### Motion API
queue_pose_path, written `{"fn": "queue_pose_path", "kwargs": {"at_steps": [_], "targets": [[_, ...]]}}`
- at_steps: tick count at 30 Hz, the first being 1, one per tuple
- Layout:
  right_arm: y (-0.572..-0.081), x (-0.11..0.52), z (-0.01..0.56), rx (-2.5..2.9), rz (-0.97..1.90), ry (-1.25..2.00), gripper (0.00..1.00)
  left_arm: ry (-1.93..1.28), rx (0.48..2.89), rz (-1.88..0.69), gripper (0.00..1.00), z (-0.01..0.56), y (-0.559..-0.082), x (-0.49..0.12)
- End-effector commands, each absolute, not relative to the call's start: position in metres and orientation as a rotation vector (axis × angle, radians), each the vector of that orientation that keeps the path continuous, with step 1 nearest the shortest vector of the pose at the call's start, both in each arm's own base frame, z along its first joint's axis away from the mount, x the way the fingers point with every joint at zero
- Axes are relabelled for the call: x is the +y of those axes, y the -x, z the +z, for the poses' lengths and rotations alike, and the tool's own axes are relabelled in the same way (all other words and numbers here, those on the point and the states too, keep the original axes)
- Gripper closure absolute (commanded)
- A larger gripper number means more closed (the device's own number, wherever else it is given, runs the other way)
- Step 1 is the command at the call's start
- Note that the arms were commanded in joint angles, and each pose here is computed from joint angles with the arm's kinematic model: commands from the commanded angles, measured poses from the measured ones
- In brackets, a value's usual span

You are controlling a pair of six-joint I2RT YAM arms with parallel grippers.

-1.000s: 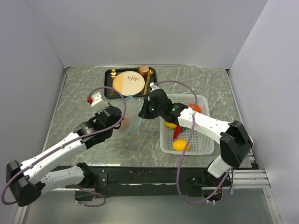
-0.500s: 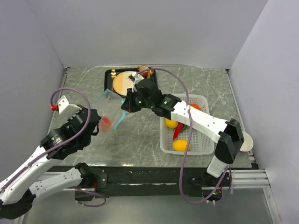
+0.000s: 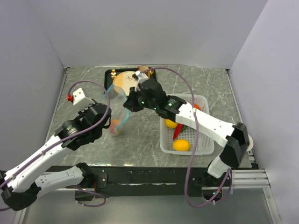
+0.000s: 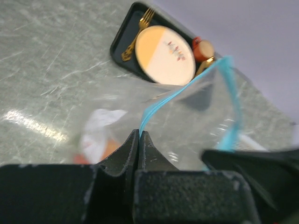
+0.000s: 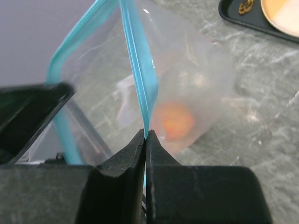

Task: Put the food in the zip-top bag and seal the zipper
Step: Adjust the zipper food storage bag at the center of the board.

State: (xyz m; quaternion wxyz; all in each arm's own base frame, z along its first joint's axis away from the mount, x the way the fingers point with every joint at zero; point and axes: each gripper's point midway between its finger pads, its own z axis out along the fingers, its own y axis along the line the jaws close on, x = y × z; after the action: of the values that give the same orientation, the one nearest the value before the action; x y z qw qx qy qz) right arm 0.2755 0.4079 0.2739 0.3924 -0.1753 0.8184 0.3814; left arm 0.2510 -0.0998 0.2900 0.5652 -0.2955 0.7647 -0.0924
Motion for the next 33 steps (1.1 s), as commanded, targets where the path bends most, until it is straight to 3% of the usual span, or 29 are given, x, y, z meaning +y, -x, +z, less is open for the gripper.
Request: {"fn": "queue_pose_path", "kwargs": {"at_steps": [1,7,20,33], "targets": [[-0.275,0.421,0.229,2.216,0.918,0.524,0.93,0.704,1.677,-0.329,0.99,0.332,-0.247,-0.091],[-0.262,0.435,0.231,2.168,1.079,0.546,0.9,0.69,1.769,-0.328,0.99,0.314,-0.248,-0.106],[-0.288,0.388,0.131,2.429,0.757,0.372,0.9,0.596,1.925,-0.251,0.99,0.238,-0.272,-0.15],[-0.307,0.338,0.127,2.398,0.714,0.167,0.87,0.521,1.924,-0.285,0.99,0.233,-0.287,-0.172]]}}
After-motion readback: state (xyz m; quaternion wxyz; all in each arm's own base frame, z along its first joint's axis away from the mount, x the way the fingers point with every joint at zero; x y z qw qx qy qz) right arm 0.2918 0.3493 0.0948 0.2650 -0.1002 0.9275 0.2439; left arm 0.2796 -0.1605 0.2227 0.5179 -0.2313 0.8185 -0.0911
